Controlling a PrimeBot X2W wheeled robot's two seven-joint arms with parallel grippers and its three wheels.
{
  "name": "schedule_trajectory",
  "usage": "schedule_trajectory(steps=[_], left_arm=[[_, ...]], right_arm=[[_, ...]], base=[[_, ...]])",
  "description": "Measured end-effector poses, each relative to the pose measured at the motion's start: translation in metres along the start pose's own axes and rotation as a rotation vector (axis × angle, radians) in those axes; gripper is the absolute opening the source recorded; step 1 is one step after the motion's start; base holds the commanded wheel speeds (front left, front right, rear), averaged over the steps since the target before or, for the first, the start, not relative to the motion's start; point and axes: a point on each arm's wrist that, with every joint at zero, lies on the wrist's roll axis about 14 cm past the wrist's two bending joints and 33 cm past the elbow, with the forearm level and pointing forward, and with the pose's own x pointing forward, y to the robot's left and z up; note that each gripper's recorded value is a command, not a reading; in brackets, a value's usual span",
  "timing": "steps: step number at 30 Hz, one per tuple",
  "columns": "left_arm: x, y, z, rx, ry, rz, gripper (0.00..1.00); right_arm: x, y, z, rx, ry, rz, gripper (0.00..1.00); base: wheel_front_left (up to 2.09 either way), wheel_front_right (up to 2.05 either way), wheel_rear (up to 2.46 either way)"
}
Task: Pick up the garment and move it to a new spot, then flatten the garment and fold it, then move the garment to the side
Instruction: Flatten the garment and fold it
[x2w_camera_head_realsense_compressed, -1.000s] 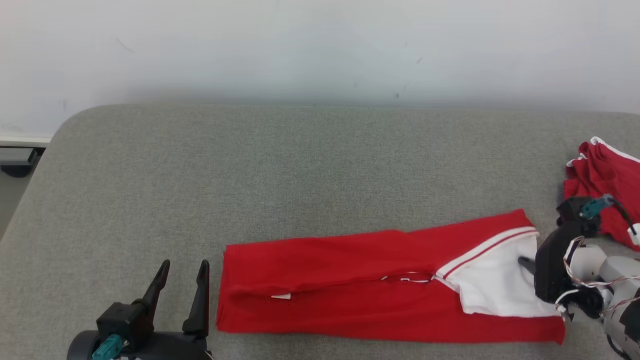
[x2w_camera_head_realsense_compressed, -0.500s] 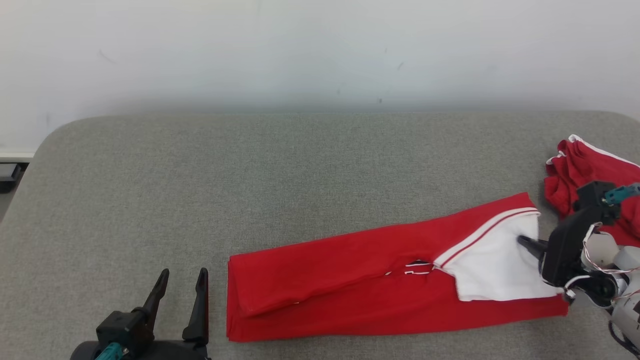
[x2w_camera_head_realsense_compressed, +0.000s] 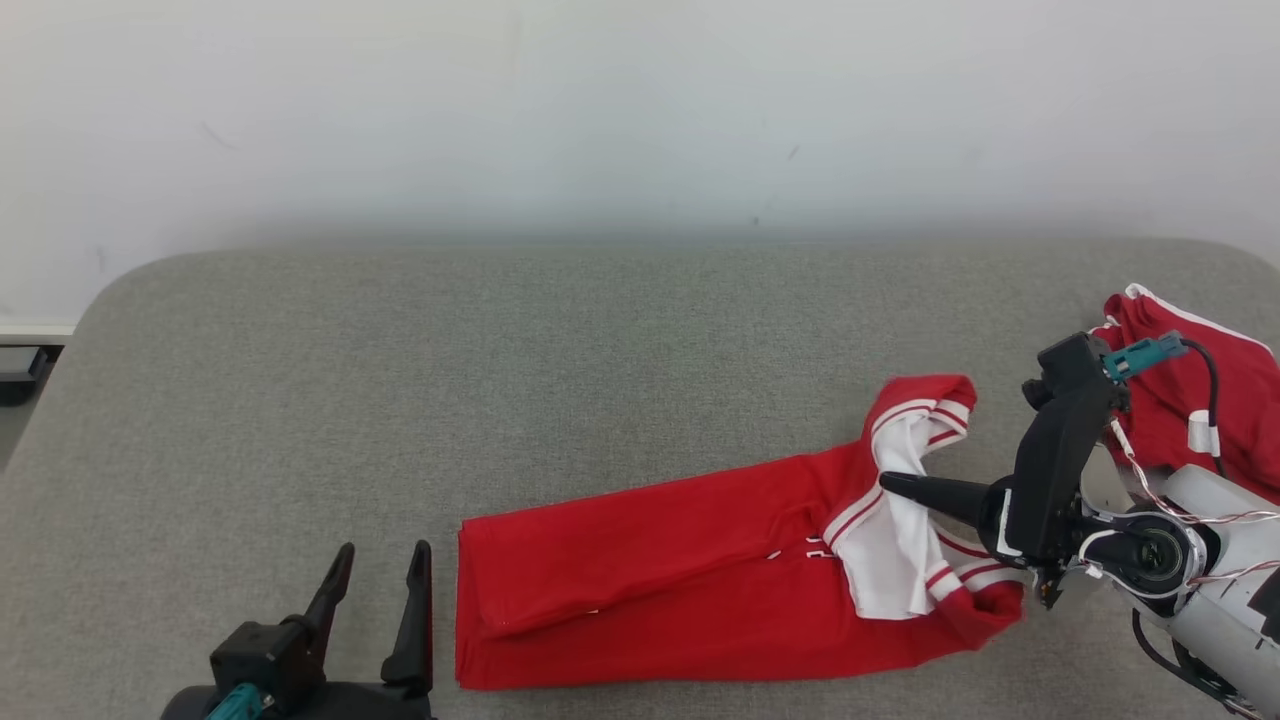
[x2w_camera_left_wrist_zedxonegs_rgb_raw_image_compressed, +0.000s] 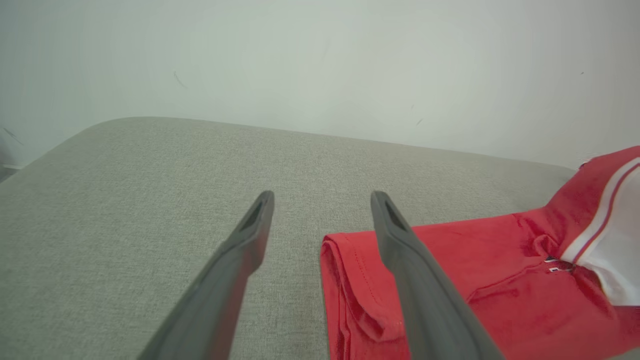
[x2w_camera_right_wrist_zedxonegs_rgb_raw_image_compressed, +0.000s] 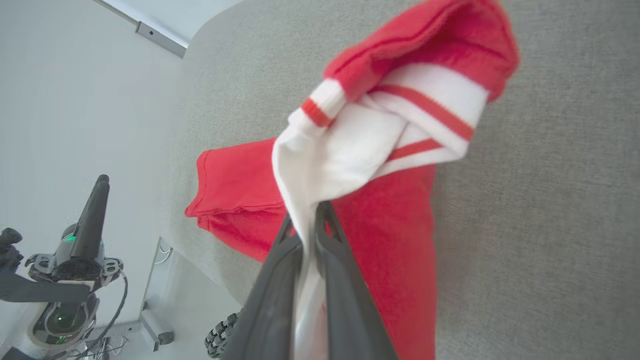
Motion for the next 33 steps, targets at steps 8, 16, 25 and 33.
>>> schedule_trajectory(steps=[8,16,25,33], left_arm=[[-0.006,-0.004,-0.002,-0.019,0.008,0.006,1.00],[-0.012,0.004,-0.002,-0.036,0.005,0.046,1.00],[-0.015,0.011,0.001,-0.042,0.001,0.078,1.00],[-0.015,0.015,0.004,-0.049,-0.009,0.102,1.00]], right_arm=[[0.014,0.039,-0.002,0.019,0.022,0.130,0.00],[0.042,0.077,-0.012,0.022,0.062,0.240,0.00],[0.071,0.108,-0.031,0.025,0.118,0.309,0.00],[0.095,0.128,-0.042,0.035,0.151,0.341,0.00]], base=[[0.00,0.00,0.00],[0.00,0.00,0.00],[0.00,0.00,0.00],[0.00,0.00,0.00]])
